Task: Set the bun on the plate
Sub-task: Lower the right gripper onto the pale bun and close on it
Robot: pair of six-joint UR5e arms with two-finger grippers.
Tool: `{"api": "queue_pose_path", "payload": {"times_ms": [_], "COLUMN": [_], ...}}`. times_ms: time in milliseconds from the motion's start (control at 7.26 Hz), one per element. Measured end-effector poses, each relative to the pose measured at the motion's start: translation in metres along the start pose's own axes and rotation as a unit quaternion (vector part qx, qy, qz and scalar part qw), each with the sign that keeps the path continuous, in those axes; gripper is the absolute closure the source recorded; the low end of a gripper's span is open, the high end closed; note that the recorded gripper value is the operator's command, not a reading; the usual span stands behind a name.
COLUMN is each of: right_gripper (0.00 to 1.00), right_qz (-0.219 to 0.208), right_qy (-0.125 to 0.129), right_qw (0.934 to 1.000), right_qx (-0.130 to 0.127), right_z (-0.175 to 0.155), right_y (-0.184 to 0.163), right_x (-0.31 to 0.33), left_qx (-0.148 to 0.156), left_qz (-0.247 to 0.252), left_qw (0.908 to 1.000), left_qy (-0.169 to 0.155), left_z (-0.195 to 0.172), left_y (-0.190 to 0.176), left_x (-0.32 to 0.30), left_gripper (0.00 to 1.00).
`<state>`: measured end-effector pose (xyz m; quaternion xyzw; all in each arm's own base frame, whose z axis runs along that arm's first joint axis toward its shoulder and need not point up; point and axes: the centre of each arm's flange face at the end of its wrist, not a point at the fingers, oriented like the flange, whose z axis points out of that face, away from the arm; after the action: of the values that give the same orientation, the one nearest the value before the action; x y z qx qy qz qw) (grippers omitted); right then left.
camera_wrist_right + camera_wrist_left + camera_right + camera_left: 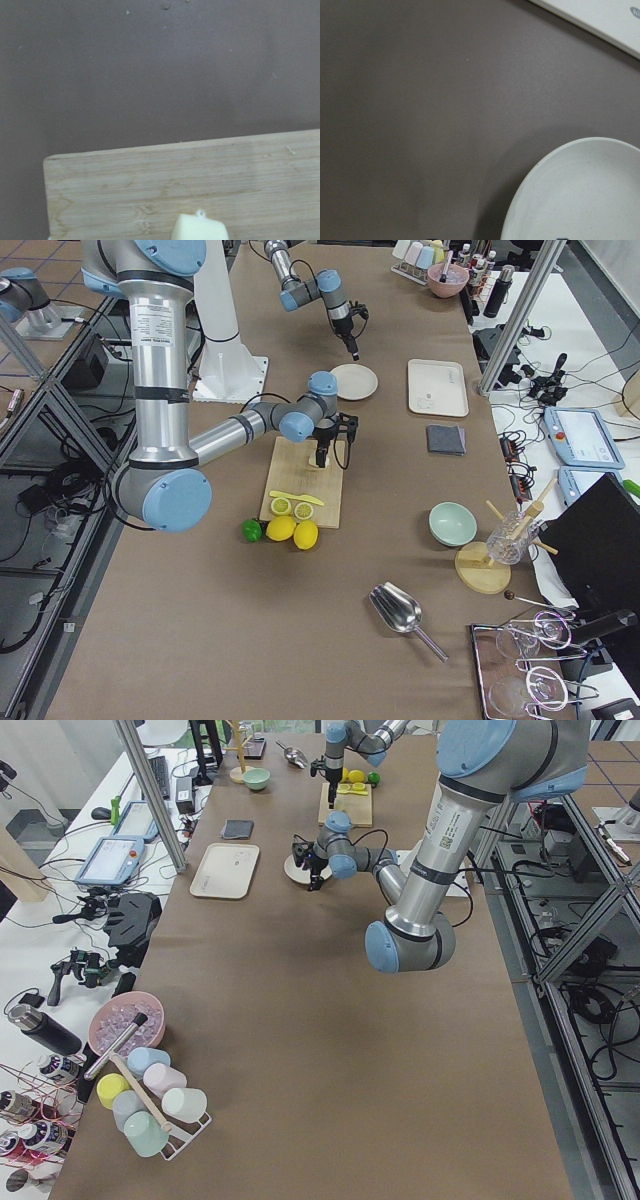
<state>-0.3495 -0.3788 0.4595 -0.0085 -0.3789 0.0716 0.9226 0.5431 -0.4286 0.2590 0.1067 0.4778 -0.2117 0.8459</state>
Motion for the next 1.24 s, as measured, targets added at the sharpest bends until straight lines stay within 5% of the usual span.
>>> {"api": "queue_pose_path", "payload": {"times_ms": [138, 275, 551, 964, 1239], "right_gripper": [0.25, 0.25, 0.54, 0.8, 0.88], "right_qz": [0.005, 0.008, 0.011, 0.014, 0.014], "right_qy": [0.002, 0.003, 0.005, 0.011, 0.003], "right_qw": [1.0, 1.0, 0.9999, 0.9998, 0.9998], "right_qx": [0.001, 0.001, 0.002, 0.006, 0.011], "right_z": [0.004, 0.003, -0.003, 0.0, -0.006], "right_y": [0.008, 0.012, 0.018, 0.018, 0.015], "right_x": [-0.002, 0.0, 0.009, 0.014, 0.006], "left_qx": [0.002, 0.002, 0.003, 0.003, 0.004], "left_qz": [-0.001, -0.001, -0.001, -0.001, -0.002], "left_qw": [1.0, 1.0, 1.0, 1.0, 0.9999], "left_qy": [0.0, 0.001, 0.002, 0.006, 0.01], "left_z": [-0.001, -0.003, -0.005, -0.009, -0.013], "left_y": [-0.002, -0.004, -0.004, -0.003, -0.006], "left_x": [0.0, 0.0, 0.001, 0.003, 0.003], "left_gripper": [0.02, 0.02, 0.02, 0.02, 0.02]}}
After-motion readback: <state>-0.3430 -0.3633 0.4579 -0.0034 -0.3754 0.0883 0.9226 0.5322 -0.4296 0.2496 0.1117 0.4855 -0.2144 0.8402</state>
